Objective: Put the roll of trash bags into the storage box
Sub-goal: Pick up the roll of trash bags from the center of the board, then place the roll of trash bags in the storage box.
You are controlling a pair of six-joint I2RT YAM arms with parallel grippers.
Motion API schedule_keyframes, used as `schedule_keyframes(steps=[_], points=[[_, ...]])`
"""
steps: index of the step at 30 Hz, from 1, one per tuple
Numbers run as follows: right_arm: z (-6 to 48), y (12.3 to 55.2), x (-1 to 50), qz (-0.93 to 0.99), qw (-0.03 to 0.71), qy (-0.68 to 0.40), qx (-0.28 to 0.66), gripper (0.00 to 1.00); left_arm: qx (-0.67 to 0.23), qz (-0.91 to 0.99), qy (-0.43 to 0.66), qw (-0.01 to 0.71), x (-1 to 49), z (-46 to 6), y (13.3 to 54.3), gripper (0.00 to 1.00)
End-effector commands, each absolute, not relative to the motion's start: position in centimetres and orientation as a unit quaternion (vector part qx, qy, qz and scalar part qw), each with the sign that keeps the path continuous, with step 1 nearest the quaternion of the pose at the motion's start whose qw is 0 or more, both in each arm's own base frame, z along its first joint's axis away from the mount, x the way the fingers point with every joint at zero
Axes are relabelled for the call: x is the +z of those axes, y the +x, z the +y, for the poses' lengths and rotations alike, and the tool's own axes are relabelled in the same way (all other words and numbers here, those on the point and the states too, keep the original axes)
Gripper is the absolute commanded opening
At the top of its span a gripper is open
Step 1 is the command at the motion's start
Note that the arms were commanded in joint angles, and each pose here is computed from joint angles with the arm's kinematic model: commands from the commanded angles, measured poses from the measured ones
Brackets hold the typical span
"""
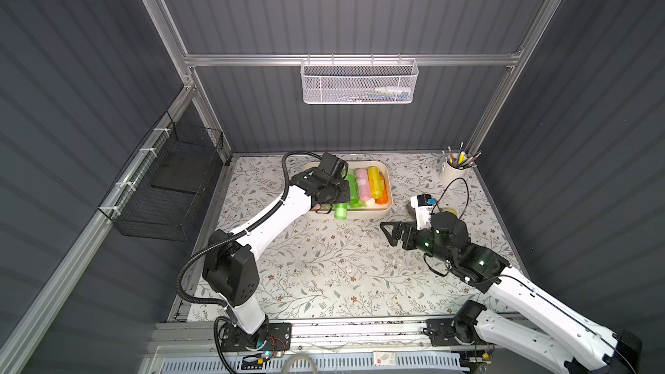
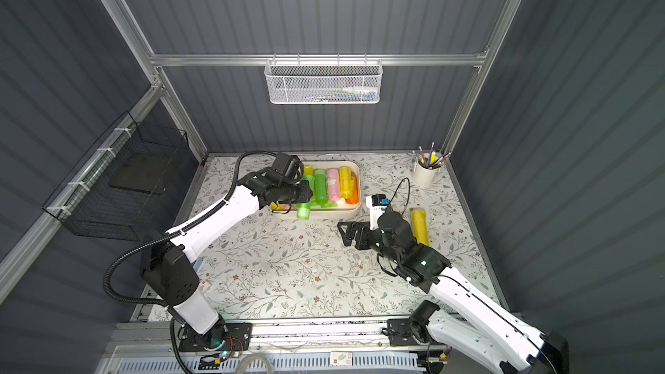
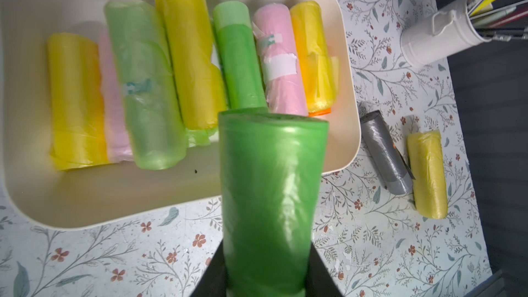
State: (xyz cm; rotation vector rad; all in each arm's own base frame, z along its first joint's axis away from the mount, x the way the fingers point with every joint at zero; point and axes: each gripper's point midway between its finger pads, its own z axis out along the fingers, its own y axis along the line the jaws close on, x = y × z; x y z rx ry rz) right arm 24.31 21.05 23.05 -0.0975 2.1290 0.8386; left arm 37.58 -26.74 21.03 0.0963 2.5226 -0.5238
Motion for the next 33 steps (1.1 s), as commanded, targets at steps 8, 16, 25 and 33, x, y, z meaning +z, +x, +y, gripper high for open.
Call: schedule_keyframes(steps=[8,16,25,33], points=[[24.4,25.8,23.8,0.828,0.403,-0.067,0.384,0.99,-0.152,0.949,-0.018,0.276,19.9,-18.6,41.2,0.31],[26.1,26.7,23.6,0.822,0.378,-0.073,0.42,0.99,-0.096,0.958,-0.027,0.268,17.5,-16.0,43.9,0.31],[26.5,27.3,24.1,0.809,0.37,-0.07,0.451,0.99,-0.07,0.963,-0.024,0.26,15.1,-16.4,47.2,0.31],[25.7,26.6,23.0,0.813,0.351,-0.06,0.46,0.99,-0.045,0.966,-0.028,0.252,12.4,-16.5,49.6,0.3]])
